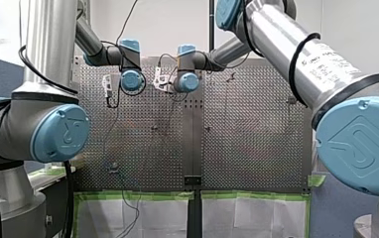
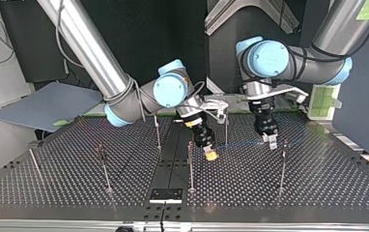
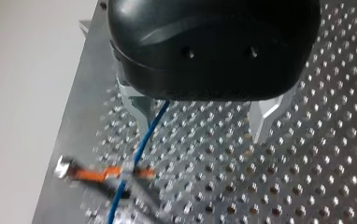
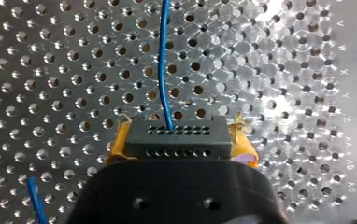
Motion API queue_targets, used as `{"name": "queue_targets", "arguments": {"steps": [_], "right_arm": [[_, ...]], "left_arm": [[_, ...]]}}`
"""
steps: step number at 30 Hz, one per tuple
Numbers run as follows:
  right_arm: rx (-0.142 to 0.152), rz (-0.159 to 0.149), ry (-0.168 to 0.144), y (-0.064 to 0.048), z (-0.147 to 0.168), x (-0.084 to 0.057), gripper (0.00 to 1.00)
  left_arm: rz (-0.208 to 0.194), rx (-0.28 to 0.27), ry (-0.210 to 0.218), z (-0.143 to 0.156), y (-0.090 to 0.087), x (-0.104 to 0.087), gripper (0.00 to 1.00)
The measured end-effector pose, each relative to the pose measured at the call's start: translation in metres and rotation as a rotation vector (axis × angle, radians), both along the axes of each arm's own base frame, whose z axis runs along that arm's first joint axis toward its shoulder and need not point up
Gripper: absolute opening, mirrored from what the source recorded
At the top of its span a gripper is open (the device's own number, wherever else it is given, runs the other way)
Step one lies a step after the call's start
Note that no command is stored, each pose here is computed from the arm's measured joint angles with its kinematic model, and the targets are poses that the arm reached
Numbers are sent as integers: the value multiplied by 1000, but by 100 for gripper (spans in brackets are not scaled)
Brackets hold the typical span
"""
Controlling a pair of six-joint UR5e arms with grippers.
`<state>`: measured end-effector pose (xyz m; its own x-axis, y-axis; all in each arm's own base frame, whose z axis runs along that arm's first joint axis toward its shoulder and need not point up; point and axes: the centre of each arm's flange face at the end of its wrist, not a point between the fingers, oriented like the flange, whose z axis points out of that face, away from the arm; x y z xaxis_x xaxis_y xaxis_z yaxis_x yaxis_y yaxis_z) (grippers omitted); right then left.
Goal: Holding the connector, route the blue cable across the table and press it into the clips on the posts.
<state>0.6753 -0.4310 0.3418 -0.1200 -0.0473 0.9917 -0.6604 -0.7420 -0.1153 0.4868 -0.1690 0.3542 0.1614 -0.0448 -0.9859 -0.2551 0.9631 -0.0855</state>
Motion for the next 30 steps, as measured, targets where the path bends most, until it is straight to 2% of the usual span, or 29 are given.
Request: {"name": "queue_targets", "arguments": {"steps": [6, 15, 24, 30], "right_arm": [[7, -2, 10, -2, -10, 1, 0], [4, -4, 9, -3, -10, 1, 0], [-4, 1, 2, 1, -2, 3, 0], [-9, 0, -5, 2, 5, 1, 0]], "left_arm": [[0, -2, -19, 2, 3, 4, 100], [-40, 14, -36, 7, 3, 10, 100], [-58, 31, -11, 2, -4, 27, 100], [-59, 35, -9, 6, -6, 35, 100]]}}
